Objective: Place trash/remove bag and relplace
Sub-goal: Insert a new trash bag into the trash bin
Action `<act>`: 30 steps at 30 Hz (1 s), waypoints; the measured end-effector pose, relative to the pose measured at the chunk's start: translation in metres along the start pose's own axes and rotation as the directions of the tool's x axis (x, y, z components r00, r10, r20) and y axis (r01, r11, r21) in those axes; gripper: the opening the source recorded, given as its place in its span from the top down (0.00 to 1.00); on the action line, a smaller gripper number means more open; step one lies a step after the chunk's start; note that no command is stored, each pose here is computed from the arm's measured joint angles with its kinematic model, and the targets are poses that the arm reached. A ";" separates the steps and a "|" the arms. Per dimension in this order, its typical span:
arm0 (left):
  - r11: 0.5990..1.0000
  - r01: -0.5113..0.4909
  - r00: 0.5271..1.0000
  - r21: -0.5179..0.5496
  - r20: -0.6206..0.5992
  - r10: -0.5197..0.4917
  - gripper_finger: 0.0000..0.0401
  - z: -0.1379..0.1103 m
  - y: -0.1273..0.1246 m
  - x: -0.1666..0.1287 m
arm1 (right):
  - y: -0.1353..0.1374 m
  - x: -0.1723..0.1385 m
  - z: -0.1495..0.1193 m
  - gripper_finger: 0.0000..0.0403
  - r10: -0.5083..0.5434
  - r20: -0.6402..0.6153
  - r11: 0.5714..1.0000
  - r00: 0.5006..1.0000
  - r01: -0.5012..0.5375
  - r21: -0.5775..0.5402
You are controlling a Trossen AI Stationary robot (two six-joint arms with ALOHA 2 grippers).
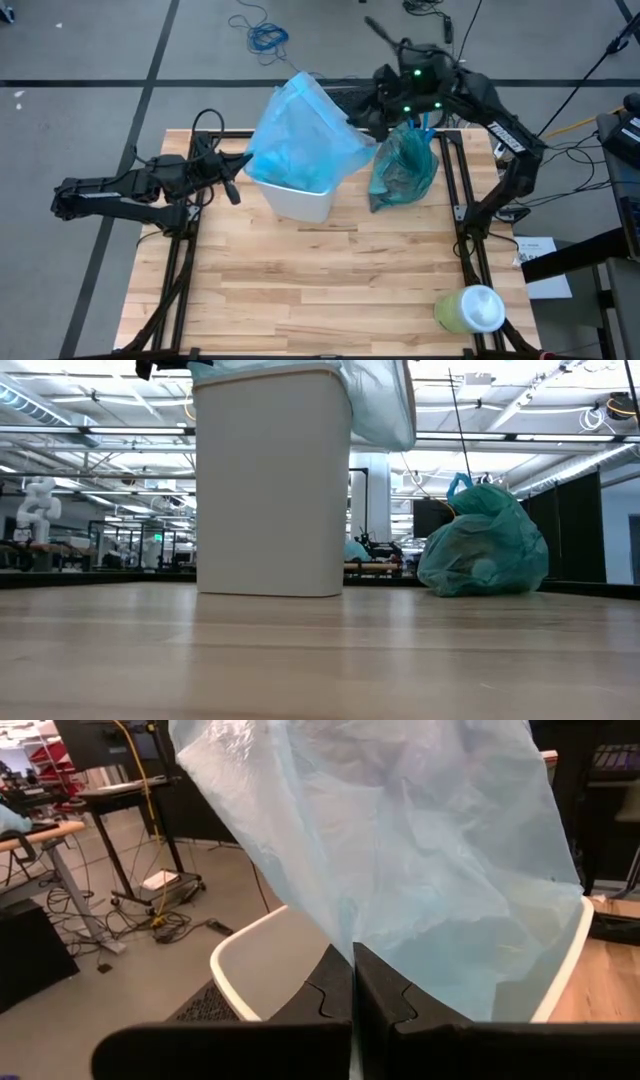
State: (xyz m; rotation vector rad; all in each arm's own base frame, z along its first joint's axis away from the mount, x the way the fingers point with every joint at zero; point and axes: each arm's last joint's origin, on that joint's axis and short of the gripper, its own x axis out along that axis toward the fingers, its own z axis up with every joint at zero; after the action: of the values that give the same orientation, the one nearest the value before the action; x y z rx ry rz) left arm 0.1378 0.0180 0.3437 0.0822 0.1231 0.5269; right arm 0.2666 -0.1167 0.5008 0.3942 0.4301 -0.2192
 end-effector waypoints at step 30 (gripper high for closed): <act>0.997 -0.008 0.994 0.076 0.112 -0.001 0.69 0.012 0.005 -0.009 | 0.051 0.052 0.001 1.00 0.237 0.064 0.862 0.969 -0.179 -0.475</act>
State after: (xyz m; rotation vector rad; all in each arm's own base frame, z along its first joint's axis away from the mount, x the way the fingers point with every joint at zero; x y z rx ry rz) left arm 0.1289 0.0175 0.3567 0.1858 0.0335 0.5197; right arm 0.3277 -0.0773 0.4956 -0.0504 0.3037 0.0762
